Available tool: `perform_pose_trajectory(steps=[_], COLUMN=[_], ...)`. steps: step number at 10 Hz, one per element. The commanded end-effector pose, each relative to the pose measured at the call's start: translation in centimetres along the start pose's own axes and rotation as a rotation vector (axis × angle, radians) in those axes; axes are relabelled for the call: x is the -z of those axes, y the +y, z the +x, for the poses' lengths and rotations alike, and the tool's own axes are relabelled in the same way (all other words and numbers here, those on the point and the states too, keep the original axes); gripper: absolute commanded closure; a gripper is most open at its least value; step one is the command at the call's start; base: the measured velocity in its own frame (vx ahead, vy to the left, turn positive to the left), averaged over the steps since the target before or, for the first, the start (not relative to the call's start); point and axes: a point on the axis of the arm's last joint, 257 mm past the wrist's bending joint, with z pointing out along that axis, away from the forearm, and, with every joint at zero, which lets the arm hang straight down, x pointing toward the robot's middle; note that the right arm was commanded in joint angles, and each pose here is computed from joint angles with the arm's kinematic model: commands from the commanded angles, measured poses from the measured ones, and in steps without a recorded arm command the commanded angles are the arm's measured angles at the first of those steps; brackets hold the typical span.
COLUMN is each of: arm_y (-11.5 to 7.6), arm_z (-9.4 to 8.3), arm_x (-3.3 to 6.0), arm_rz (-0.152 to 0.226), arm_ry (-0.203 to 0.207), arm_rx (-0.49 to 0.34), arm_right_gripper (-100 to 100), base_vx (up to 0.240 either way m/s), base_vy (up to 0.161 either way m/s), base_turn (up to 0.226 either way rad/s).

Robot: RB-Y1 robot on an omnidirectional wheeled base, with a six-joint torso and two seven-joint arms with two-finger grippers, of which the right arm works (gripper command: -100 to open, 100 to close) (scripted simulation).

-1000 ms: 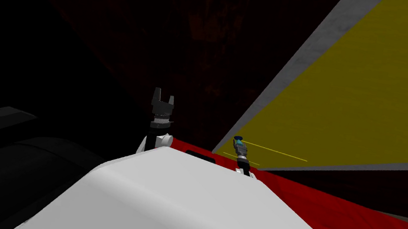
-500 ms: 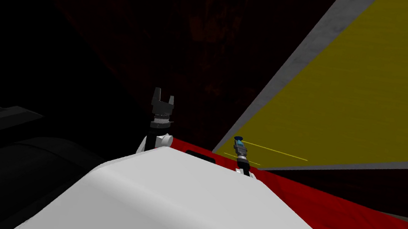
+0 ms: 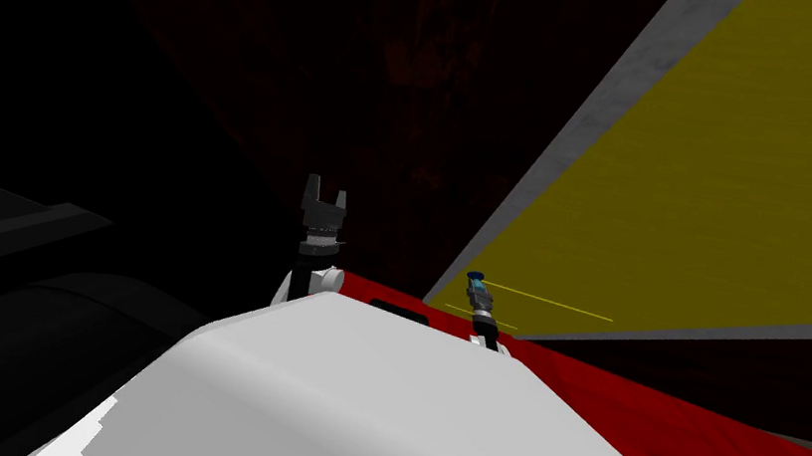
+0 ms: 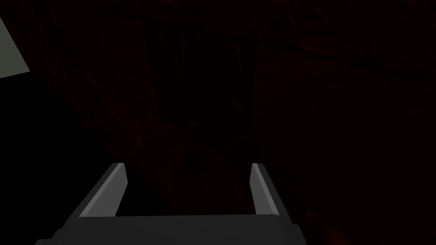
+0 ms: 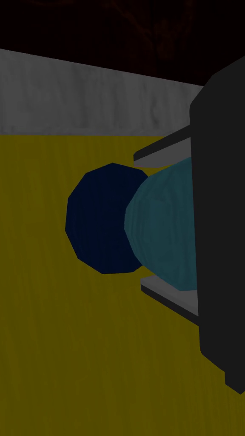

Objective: Pull the door open

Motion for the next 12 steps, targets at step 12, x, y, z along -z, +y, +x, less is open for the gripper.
perform_pose_trajectory(steps=[12], arm_y=[-0.58], arm_z=[-0.21], arm_x=[-0.13], arm_rz=[0.031], arm_ry=[-0.02], arm_rx=[-0.352], arm_right_gripper=[100], base_vx=[-0.05], base_vy=[-0.01], base_turn=[0.055])
